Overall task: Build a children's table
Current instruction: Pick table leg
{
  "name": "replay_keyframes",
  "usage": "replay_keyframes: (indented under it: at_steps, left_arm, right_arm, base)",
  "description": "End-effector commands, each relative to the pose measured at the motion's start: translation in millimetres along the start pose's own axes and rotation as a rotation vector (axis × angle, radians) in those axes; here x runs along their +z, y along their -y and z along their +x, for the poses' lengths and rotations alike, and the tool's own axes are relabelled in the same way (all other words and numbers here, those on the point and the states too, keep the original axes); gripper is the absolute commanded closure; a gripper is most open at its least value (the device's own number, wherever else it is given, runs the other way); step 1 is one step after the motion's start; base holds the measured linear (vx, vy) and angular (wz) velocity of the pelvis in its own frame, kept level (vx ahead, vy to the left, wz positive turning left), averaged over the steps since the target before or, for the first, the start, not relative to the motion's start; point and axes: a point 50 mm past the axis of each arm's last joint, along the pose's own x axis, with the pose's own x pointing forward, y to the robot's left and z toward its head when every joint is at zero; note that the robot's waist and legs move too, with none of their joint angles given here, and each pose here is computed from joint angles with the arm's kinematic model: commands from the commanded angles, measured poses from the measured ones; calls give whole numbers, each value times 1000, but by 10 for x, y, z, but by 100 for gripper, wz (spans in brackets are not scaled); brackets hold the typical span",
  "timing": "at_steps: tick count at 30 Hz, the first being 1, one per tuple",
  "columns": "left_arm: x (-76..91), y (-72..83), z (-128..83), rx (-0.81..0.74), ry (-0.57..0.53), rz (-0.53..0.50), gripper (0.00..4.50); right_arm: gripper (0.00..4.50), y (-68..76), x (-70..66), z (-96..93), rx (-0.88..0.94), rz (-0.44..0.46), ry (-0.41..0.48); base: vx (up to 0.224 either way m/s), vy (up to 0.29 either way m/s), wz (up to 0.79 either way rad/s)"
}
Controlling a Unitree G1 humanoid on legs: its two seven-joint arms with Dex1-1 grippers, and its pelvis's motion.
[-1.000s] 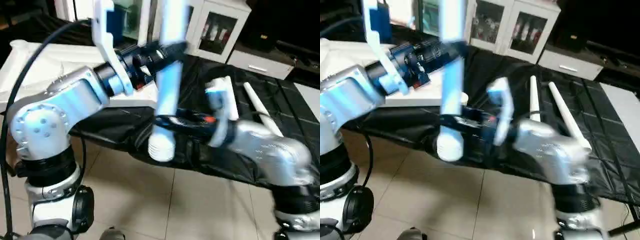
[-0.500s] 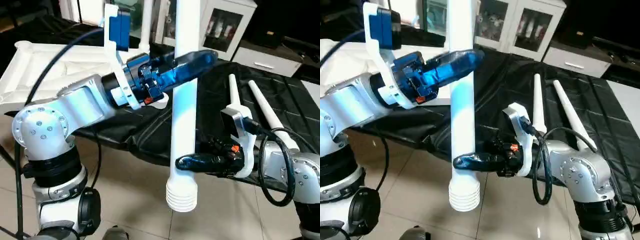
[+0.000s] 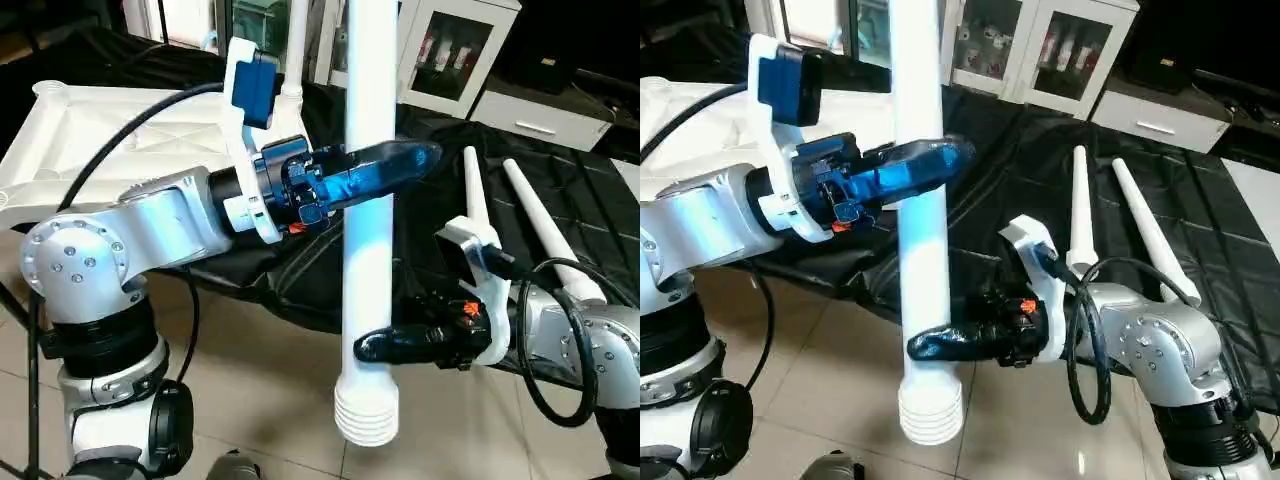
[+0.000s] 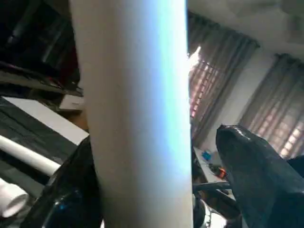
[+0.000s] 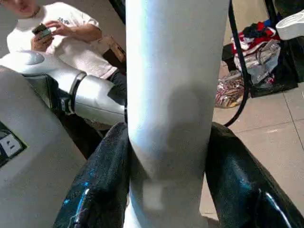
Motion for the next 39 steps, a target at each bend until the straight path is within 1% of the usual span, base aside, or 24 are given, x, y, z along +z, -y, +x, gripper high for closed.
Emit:
replay_keyframes:
  at_steps: [1,4,8,10,13,15,16,17,20,22,24,25,26,28,29,30,33,34,35,36,37,38,39]
  left_arm:
    - [-30,62,58,-59,-43,-11,126]
    - [-37,63,51,-59,-42,-21,167]
    - [-30,41,47,-46,-38,-30,172]
    - [-27,29,45,-35,-35,-33,202]
    - [-15,10,37,-18,-26,-39,209]
    - [-10,8,32,-16,-23,-40,234]
    - [4,-7,17,-1,-9,-43,234]
    - [4,-7,17,-1,-9,-43,250]
    - [26,-41,5,37,10,-42,274]
    - [37,-66,2,68,16,-38,275]
    - [44,-86,0,98,12,-27,276]
    - [44,-89,0,106,3,-17,276]
    - [44,-89,0,106,3,-17,276]
    - [44,-91,-2,121,-6,-5,277]
    - [53,-99,3,142,-6,11,277]
    - [69,-117,10,176,-1,28,277]
    - [97,-143,20,228,6,60,277]
    - [109,-162,28,270,2,89,277]
    - [109,-162,28,270,2,89,277]
    - [123,-173,39,306,1,123,277]
    - [166,-208,79,396,7,199,277]
    - [176,-214,88,414,9,216,277]
    - [204,-226,107,441,39,227,277]
  right_arm:
    - [267,-7,6,-13,-15,-22,-29]
    - [267,-7,5,-17,-17,-27,-34]
    - [267,-1,11,-21,-19,-29,-37]
    - [267,1,13,-23,-21,-31,-38]
    - [267,10,22,-26,-25,-39,-40]
    - [267,11,26,-27,-25,-40,-41]
    - [267,11,36,-34,-24,-43,-43]
    - [267,11,36,-34,-24,-43,-43]
    - [267,17,42,-36,-27,-48,-47]
    - [267,22,47,-36,-32,-55,-48]
    - [197,49,57,-41,-65,-79,-49]
    - [197,81,70,-43,-100,-103,-42]
    - [197,81,70,-43,-100,-103,-42]
    - [165,122,96,-42,-139,-124,-20]
    - [165,143,123,-36,-166,-144,-5]
    - [156,160,155,-28,-196,-182,7]
    - [126,177,185,-2,-246,-243,9]
    - [118,201,191,15,-288,-266,9]
    - [112,201,191,15,-288,-266,9]
    - [104,240,193,42,-345,-296,0]
    - [93,338,178,115,-461,-295,5]
    - [83,359,173,133,-484,-290,7]
    - [83,378,153,165,-507,-289,6]
  base:
    - [0,0,0]
    - [0,0,0]
    - [0,0,0]
    - [0,0,0]
    - [0,0,0]
    - [0,0,0]
    - [0,0,0]
    - [0,0,0]
    - [0,0,0]
    - [0,0,0]
    - [0,0,0]
    - [0,0,0]
    - [0,0,0]
    - [0,0,0]
    - [0,0,0]
    - [0,0,0]
    - [0,0,0]
    - [0,0,0]
    - [0,0,0]
    - [0,0,0]
    - [0,0,0]
    - [0,0,0]
    - [0,0,0]
